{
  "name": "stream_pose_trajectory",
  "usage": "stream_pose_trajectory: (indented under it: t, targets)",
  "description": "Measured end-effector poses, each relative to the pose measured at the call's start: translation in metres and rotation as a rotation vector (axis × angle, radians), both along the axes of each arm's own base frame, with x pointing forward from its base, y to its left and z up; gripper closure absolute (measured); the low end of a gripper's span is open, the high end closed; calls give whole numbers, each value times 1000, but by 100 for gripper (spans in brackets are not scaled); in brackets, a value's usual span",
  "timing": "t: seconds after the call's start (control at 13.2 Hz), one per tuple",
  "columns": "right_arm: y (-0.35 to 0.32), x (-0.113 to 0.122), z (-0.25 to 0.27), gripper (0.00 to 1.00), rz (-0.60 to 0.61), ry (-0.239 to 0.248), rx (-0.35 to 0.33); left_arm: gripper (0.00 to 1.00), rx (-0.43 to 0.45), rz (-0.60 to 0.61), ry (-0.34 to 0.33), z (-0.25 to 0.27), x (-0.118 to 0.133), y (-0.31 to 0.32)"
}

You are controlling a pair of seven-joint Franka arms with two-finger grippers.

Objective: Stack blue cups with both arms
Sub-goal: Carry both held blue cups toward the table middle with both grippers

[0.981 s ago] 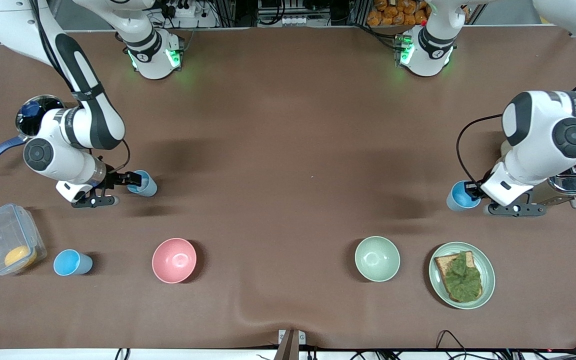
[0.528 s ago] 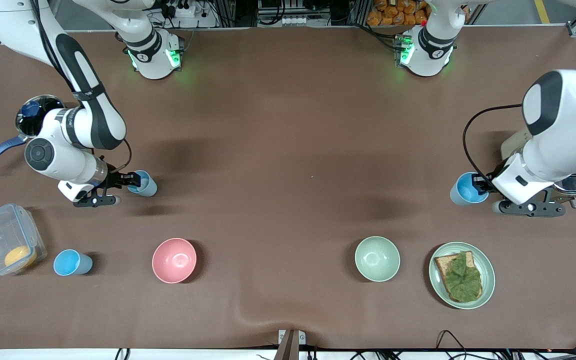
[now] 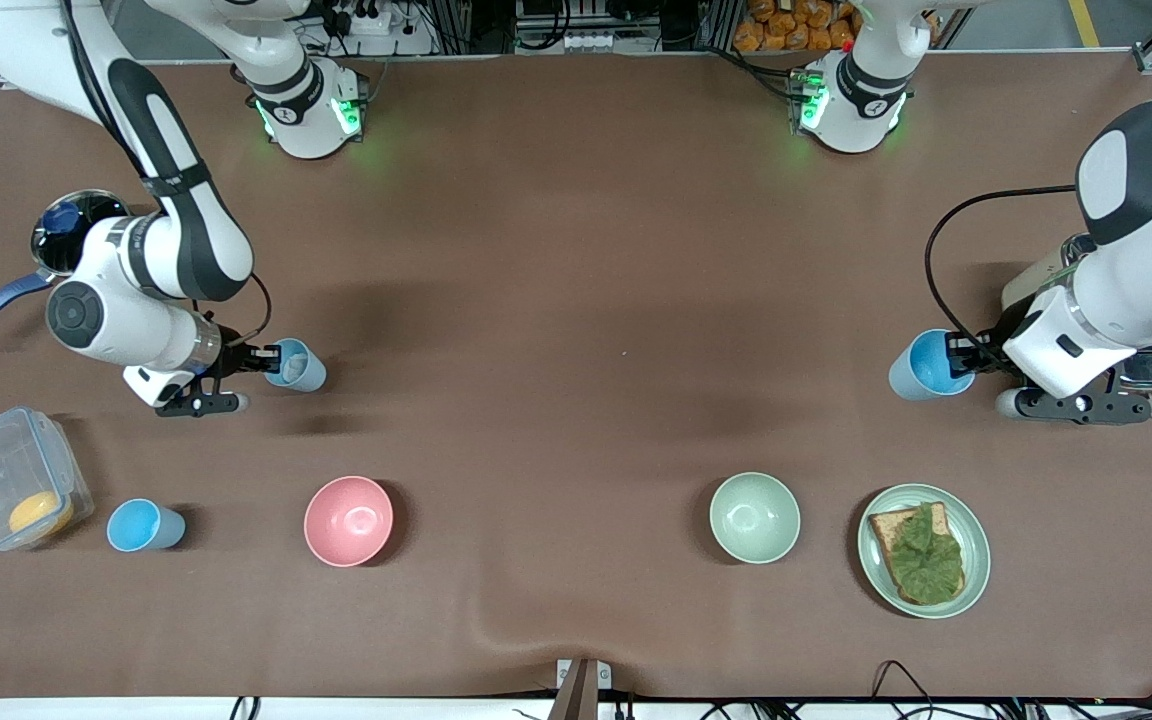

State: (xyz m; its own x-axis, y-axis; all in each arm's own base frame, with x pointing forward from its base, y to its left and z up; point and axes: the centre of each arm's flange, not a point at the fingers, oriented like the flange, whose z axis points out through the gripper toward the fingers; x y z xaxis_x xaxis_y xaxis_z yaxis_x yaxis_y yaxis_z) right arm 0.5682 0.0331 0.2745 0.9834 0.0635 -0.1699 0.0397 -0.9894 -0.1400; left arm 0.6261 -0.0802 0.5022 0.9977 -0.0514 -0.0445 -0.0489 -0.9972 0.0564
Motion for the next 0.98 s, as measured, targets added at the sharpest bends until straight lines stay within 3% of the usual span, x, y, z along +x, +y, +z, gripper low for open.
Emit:
stream_pose_trajectory:
  t: [0.15,0.3,0.53,0.83,0.98]
  targets:
    - [45,9,31,97,-26,6,1,96,1,19,3,1,-1,-11]
    - [109,3,48,97,-70,-1,-17,96,2,26,7,-1,-3,-23]
    - [213,-27,55,97,-148,-20,-39,96,3,58,12,-2,-3,-27]
    - [329,-76,52,97,-263,-93,-9,96,1,148,31,-2,-9,-51]
    - [375,-101,30,97,-322,-101,2,96,-5,180,42,-5,-11,-61]
